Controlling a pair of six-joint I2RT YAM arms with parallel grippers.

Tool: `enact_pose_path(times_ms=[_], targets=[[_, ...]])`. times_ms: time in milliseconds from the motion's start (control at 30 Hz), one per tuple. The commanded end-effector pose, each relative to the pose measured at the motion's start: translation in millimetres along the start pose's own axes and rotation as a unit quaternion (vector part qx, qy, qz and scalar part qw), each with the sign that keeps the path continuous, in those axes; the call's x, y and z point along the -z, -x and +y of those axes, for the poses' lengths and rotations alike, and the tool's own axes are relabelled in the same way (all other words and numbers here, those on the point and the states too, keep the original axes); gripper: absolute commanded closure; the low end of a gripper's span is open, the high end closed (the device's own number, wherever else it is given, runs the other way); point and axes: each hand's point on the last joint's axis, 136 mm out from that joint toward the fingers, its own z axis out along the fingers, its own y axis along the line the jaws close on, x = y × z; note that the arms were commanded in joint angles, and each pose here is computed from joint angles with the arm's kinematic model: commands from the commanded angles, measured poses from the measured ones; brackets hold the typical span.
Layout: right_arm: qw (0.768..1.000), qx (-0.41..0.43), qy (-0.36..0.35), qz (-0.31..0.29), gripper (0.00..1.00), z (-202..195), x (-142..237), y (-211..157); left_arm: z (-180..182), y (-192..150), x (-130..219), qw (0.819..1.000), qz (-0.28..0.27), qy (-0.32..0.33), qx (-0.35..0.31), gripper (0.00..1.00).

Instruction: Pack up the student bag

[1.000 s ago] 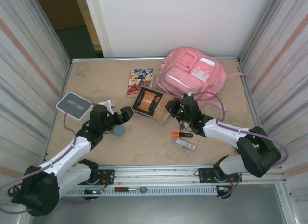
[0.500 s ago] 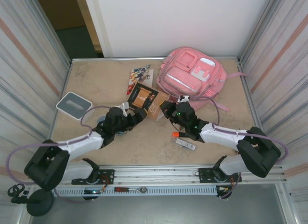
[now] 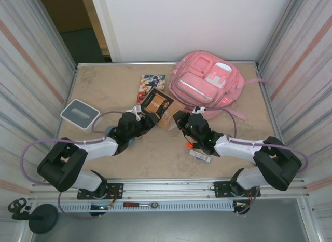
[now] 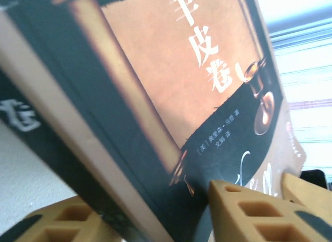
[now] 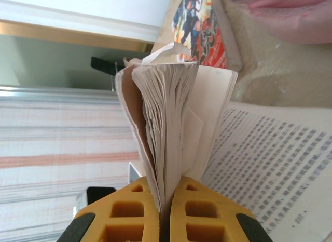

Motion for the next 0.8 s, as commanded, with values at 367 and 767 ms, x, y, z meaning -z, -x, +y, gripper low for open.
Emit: enact_pose_path(times_ms=[367, 767], targets=[[0.993, 0.095, -0.054, 0.035, 0.81, -22.4, 25.6, 0.7, -97.4, 44.3, 36.4, 0.971, -0.028, -0.141, -0.189, 1.00], [0.880, 0.401, 0.088, 0.240, 0.01, 48.0, 70.6, 23.7, -147.6, 10.1, 103.6, 0.875, 0.048, -0.230, -0.424, 1.00]])
